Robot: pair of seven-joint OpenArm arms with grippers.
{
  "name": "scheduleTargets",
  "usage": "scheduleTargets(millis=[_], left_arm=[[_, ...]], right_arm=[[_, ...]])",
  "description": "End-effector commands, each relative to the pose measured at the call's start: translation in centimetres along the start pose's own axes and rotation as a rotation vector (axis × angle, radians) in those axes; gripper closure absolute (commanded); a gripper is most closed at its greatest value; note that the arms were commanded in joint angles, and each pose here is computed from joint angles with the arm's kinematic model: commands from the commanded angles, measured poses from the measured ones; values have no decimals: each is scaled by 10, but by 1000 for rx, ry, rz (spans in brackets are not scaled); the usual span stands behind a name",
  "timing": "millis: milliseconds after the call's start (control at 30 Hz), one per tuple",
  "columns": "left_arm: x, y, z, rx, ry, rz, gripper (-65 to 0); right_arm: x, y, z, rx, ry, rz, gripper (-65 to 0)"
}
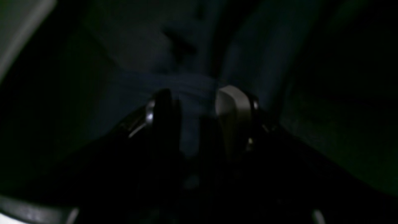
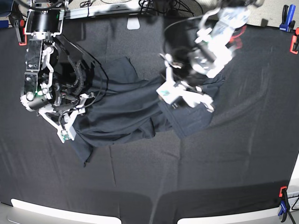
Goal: Layout the t-shirt on the table in an organized manner, then fold the t-shirt properly
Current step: 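Hold the shirt with both grippers and adjust the left gripper's grip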
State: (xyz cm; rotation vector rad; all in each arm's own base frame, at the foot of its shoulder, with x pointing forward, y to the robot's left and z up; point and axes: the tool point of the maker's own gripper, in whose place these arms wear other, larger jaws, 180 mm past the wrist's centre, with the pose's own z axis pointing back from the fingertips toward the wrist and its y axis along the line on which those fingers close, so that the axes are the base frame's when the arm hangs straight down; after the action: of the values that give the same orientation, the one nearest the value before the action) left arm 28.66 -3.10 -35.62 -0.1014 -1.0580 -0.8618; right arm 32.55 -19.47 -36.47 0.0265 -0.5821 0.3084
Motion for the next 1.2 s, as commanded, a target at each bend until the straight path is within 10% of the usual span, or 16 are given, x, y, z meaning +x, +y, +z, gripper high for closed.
scheduleTargets(millis=[0,400,600,1167], left_arm=[[12,8,-5,33,-37,15,-250],[-13,48,-25,203,50,-14,-248],[-23,59,-21,235,64,-25,0],[11,72,5,207,-72,142,-22]], right_arm=[[15,-6,6,-12,-51,10,-250],[20,-6,7,-12,-79,11,-250],[21,-6,7,-12,-85,11,-250],[21,-6,7,-12,-83,10,-250]])
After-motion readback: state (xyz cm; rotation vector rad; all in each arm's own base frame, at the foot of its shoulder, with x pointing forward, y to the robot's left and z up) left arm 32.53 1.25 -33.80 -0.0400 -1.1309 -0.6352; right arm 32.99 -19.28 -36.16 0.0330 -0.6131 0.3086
